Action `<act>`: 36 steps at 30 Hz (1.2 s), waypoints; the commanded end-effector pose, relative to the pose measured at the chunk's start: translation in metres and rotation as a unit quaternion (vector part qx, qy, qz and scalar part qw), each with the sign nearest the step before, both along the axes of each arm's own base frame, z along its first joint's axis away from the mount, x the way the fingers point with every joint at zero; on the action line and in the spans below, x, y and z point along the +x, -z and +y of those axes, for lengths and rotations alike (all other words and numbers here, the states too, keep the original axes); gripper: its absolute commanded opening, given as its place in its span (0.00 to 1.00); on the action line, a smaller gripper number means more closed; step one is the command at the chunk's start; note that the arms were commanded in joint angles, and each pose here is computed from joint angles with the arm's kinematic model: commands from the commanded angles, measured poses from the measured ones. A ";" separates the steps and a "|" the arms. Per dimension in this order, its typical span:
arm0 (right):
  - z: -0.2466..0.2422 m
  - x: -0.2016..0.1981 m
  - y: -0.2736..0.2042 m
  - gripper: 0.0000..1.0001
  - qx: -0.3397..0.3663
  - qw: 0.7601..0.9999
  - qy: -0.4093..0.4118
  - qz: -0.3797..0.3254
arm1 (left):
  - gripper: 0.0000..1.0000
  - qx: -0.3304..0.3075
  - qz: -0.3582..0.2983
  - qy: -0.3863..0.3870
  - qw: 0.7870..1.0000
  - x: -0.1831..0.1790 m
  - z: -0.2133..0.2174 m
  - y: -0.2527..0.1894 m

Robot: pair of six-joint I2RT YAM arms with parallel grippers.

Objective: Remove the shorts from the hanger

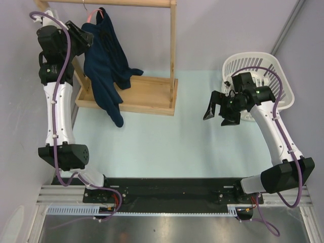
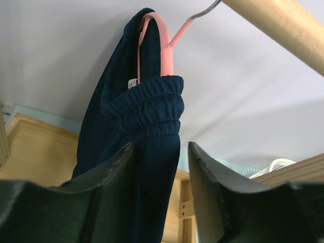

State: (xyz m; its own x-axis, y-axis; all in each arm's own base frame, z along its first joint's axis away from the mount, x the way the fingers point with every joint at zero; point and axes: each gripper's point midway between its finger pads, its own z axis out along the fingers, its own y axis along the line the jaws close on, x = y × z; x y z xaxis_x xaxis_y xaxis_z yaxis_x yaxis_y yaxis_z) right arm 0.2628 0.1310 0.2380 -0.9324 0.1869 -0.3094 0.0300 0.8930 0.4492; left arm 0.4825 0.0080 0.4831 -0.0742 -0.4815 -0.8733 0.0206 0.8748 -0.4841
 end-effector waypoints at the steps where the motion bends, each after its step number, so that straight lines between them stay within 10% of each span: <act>1: -0.001 0.003 -0.007 1.00 0.002 1.000 -0.005 -0.015 | 0.58 0.014 -0.021 0.008 1.000 0.001 0.001 -0.009; 12: -0.004 0.009 -0.004 1.00 0.001 1.000 0.005 -0.008 | 0.53 0.015 -0.021 0.019 0.999 0.020 -0.001 -0.001; 23: -0.010 0.007 -0.006 1.00 -0.001 1.000 0.015 -0.009 | 0.00 0.013 -0.053 0.026 0.998 0.024 -0.003 -0.033; 36: -0.005 -0.001 -0.007 1.00 0.016 1.000 0.009 -0.008 | 0.00 0.021 -0.138 0.026 0.990 -0.024 -0.009 -0.106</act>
